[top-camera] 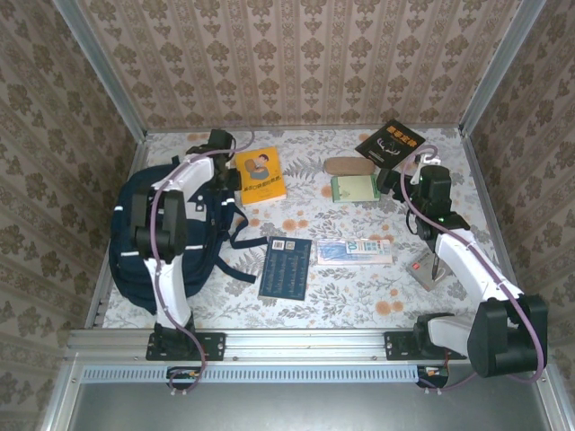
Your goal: Pack books, pencil case, and school supplies into a backpack
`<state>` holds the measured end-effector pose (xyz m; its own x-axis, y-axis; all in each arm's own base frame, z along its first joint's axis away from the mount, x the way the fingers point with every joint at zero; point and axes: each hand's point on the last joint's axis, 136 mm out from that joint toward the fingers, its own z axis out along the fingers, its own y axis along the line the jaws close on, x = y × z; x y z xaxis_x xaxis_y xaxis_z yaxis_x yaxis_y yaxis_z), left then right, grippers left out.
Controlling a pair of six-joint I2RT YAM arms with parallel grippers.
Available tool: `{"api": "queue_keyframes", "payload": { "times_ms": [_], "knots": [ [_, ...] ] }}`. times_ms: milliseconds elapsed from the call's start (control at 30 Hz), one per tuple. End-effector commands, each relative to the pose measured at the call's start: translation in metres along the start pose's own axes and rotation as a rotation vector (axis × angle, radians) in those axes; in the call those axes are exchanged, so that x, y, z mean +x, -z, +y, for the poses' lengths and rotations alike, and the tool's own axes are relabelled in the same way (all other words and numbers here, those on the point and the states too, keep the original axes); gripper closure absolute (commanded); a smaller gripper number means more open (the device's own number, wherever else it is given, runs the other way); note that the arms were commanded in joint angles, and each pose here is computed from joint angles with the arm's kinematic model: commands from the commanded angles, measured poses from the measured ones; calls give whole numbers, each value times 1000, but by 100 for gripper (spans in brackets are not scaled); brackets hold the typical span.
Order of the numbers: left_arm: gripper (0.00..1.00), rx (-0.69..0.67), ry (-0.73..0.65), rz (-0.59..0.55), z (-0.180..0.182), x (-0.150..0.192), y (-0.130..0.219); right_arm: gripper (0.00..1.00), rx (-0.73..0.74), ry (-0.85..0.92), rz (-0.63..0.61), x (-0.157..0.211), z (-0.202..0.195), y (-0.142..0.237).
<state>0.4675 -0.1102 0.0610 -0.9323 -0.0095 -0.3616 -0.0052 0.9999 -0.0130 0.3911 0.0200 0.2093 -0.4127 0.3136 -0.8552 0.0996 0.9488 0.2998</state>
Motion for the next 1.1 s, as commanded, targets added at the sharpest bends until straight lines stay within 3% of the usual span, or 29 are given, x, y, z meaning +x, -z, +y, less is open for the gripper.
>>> {"api": "queue_keyframes", "payload": {
  "times_ms": [0,200,367,533,700,833,867,1067],
  "knots": [
    [58,-26,-53,68,-4,8,-10,0,-38,29,0,-6,12,1],
    [99,23,-158,39,-40,0,-9,0,-55,33,9,-7,19,5],
    [100,117,-283,-18,-95,1,6,0,-78,51,45,3,32,4],
    [100,223,-473,-48,-165,24,28,0,-84,63,67,7,37,0],
    [100,259,-603,-75,-198,43,49,0,-58,61,103,10,36,-4],
    [59,250,-552,-85,-189,46,63,0,-72,49,179,18,47,-11],
    [54,236,-528,-91,-184,46,68,0,-76,60,202,22,51,-14],
    [47,193,-330,-128,-142,61,102,0,-157,129,359,54,103,-40]
  ]
}}
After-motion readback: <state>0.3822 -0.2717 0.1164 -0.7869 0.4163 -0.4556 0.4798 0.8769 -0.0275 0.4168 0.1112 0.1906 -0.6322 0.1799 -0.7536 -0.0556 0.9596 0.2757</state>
